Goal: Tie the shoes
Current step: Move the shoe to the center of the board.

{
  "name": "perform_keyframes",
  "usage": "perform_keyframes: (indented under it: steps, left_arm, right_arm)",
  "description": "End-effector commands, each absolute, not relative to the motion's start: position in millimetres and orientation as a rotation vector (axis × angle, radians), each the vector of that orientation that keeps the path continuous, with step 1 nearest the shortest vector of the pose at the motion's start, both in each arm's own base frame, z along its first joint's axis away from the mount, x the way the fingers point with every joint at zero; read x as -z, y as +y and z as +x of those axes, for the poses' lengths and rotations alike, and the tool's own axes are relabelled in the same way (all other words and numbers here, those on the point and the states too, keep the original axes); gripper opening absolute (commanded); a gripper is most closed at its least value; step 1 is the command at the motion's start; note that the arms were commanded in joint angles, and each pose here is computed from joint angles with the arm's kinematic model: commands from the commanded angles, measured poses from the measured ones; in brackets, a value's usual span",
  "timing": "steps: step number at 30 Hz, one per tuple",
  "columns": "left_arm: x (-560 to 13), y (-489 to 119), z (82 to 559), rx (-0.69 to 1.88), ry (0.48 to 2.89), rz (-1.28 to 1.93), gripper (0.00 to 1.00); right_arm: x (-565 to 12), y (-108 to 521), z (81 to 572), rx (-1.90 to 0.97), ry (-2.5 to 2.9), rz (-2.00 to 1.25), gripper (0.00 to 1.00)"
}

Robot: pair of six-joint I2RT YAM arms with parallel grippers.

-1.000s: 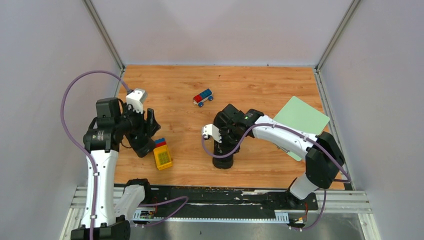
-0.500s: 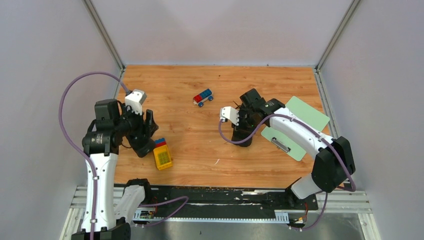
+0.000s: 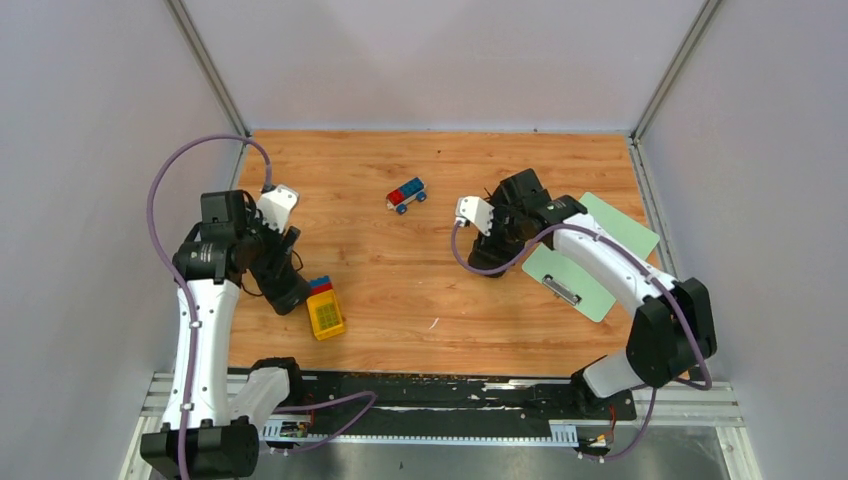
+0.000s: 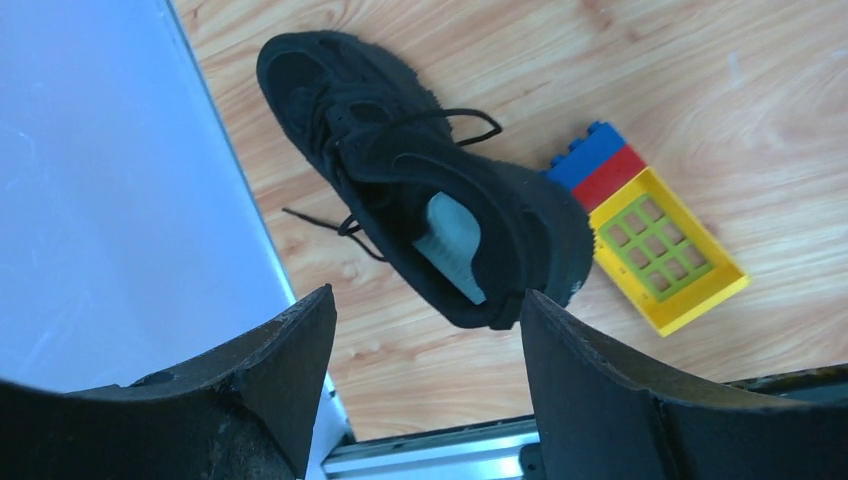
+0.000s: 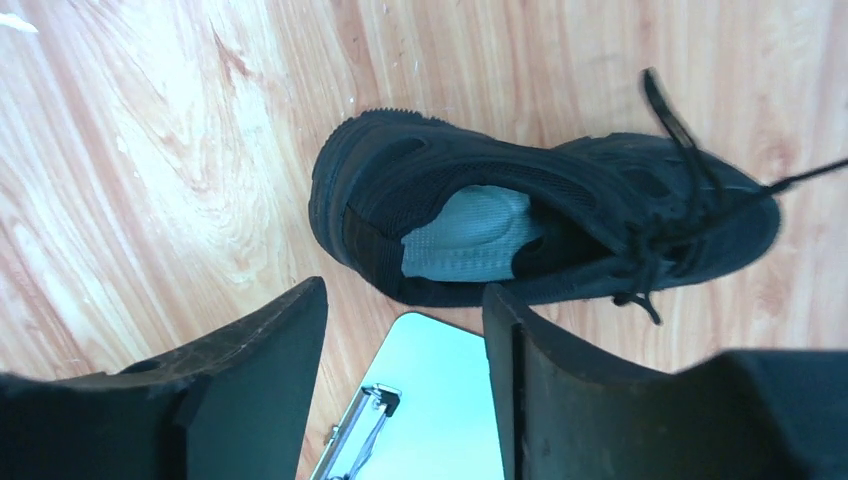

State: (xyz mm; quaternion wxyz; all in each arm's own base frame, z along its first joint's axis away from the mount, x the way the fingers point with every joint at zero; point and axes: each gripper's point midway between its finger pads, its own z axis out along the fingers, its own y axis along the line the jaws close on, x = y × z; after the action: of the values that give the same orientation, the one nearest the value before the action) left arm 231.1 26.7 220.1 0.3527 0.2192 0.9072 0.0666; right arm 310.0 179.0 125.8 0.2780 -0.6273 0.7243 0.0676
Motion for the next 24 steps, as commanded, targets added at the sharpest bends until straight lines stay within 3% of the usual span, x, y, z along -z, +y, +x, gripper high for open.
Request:
perform_keyframes:
  steps: [1,7,17,24]
  left_arm:
    - [-211,44,236,-0.278,2.39,0.728,0.75]
    - [-175,46,249,-0.188,2.572,0.886,0.65]
    - [-132,33,237,0.033,2.756,0.915,0.48]
    - [-156,33,237,-0.024,2.711,0.821,0.59]
  right_arm:
    - [-197,195,302,-0.288,1.828,-1.46,0.63]
    - [-238,185,268,-0.544,1.88,-1.272,0.72]
    - [-262,155,254,-0.534,1.912,-1.111,0.72]
    - [-262,146,250,-0.524,1.933,-1.09,0.72]
